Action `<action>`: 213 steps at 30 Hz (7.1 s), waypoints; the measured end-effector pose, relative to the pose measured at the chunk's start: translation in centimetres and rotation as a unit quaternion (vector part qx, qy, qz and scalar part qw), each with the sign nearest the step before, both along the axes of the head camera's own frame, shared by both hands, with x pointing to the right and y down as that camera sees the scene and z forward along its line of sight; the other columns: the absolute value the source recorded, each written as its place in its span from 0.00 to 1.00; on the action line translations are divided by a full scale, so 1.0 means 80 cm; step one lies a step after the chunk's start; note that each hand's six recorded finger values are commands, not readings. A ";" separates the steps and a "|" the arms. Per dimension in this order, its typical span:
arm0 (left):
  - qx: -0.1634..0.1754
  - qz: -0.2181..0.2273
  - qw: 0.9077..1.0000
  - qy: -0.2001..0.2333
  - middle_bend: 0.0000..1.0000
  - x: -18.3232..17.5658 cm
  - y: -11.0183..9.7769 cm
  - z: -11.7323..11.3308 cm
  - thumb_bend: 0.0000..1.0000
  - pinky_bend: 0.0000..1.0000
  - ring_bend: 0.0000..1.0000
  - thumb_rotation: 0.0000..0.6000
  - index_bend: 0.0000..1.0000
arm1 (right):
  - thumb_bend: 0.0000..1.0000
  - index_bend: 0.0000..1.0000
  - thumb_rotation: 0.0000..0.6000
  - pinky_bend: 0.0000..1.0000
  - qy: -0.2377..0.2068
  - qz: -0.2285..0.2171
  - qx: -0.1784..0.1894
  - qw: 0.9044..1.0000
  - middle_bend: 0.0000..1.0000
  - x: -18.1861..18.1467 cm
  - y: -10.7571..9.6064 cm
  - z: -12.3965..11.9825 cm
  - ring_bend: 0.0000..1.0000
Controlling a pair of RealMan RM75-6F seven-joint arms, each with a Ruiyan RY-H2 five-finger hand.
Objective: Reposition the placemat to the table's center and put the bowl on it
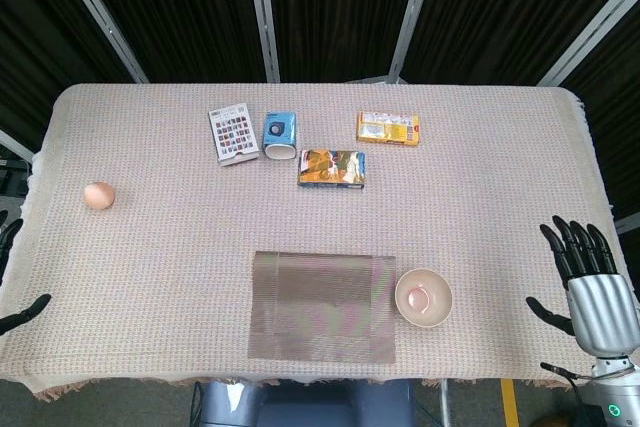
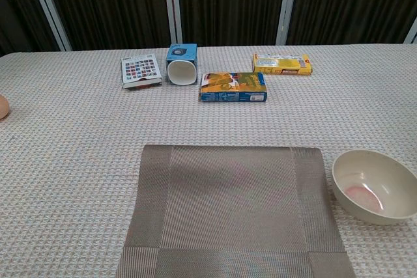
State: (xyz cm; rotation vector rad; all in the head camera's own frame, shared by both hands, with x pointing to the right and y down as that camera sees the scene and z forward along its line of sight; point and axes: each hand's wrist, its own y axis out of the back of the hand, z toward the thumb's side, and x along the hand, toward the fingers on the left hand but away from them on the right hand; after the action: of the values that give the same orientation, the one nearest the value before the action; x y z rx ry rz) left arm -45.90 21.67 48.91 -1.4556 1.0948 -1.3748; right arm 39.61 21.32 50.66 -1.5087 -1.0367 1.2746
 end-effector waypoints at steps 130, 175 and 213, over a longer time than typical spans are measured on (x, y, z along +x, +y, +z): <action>-0.155 0.450 0.869 0.133 0.00 0.265 0.107 0.211 0.29 0.00 0.00 1.00 0.34 | 0.00 0.00 1.00 0.00 0.000 0.038 -0.053 0.998 0.00 0.048 -0.006 0.059 0.00; -0.143 0.479 0.855 0.139 0.00 0.296 0.125 0.259 0.42 0.00 0.00 1.00 0.43 | 0.00 0.00 1.00 0.00 -0.007 0.043 -0.044 0.998 0.00 0.053 -0.011 0.053 0.00; -0.094 0.350 0.908 0.211 0.00 0.359 -0.032 0.238 0.54 0.00 0.00 1.00 0.67 | 0.00 0.00 1.00 0.00 -0.011 0.046 -0.029 0.998 0.00 0.053 -0.017 0.044 0.00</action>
State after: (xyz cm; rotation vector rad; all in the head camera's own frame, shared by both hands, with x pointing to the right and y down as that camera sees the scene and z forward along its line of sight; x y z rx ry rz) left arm -17.20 19.09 67.98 -2.0871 0.5728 -0.6758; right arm 43.84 19.92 54.18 -1.5355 -1.1038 1.3656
